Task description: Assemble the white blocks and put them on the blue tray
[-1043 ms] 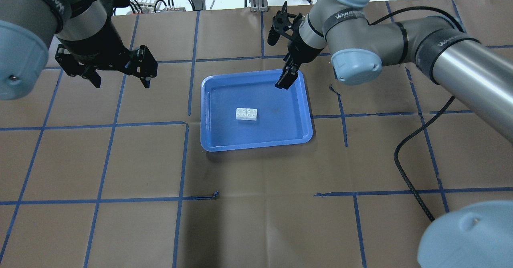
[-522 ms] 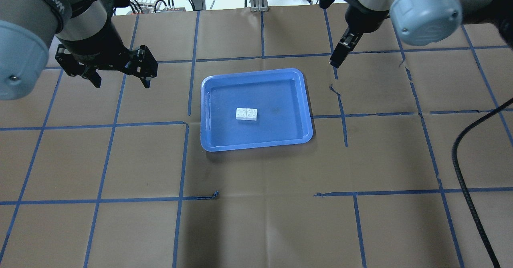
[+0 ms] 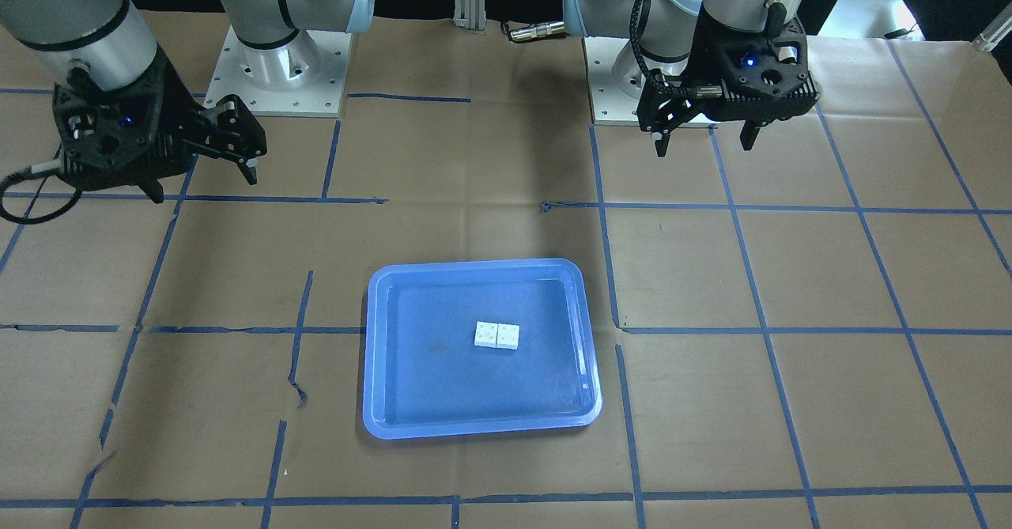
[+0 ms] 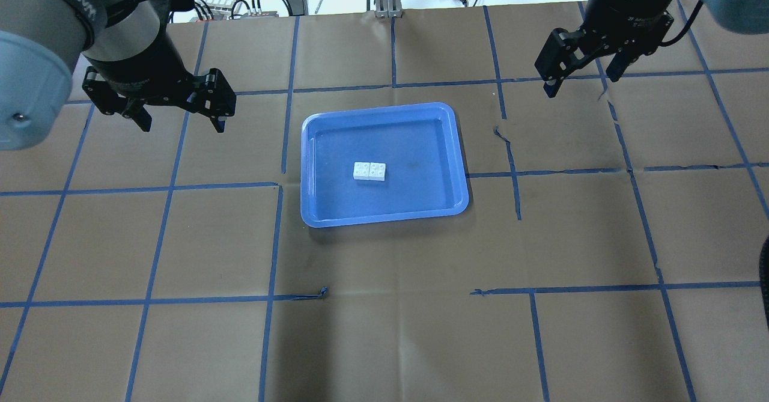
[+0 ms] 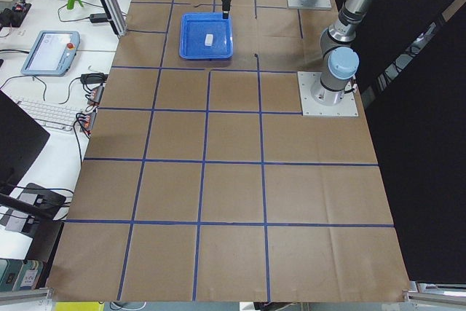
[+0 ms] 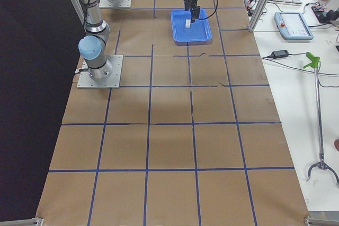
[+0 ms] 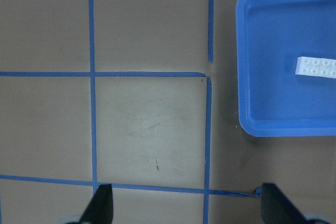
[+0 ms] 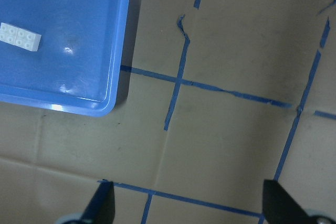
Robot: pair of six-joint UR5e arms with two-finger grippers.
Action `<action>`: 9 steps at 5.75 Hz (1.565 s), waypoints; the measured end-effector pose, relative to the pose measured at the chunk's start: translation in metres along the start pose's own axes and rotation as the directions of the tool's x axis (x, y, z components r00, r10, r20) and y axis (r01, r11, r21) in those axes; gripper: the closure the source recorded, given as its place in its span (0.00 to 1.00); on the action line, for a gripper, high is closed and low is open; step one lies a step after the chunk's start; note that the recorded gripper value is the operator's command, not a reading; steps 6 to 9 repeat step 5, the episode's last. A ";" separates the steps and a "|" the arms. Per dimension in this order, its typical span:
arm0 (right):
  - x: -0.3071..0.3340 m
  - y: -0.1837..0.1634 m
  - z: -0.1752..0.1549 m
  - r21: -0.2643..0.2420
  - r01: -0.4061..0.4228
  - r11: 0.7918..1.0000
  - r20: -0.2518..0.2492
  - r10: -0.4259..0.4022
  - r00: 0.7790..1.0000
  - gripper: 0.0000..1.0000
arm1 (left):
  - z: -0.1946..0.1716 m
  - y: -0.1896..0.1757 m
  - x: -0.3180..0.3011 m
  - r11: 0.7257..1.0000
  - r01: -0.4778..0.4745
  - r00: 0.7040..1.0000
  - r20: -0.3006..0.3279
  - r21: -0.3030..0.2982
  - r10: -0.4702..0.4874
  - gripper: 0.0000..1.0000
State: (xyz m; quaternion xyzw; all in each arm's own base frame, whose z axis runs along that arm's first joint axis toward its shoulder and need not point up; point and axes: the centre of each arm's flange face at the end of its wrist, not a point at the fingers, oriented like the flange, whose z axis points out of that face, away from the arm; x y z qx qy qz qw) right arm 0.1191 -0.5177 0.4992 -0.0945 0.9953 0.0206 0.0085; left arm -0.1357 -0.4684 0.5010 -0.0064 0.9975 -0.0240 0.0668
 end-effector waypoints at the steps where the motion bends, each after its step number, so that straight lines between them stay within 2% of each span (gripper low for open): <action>1: -0.015 0.014 -0.008 -0.032 -0.090 0.995 -0.003 0.090 0.996 0.00 | 0.001 0.000 0.000 1.000 0.000 1.000 0.000 0.000 0.000 0.01; 2: -0.023 0.022 -0.006 -0.061 -0.155 0.986 -0.005 0.155 0.988 0.00 | 0.001 0.000 0.000 1.000 0.000 1.000 0.000 0.000 0.000 0.01; 3: -0.026 0.024 -0.001 -0.075 -0.174 0.982 -0.002 0.174 0.985 0.00 | 0.001 0.000 0.000 1.000 0.000 1.000 0.000 0.001 0.000 0.01; 9: -0.026 0.024 0.004 -0.085 -0.181 0.980 0.000 0.182 0.983 0.00 | 0.001 0.000 0.001 1.000 -0.001 1.000 0.000 0.001 0.001 0.01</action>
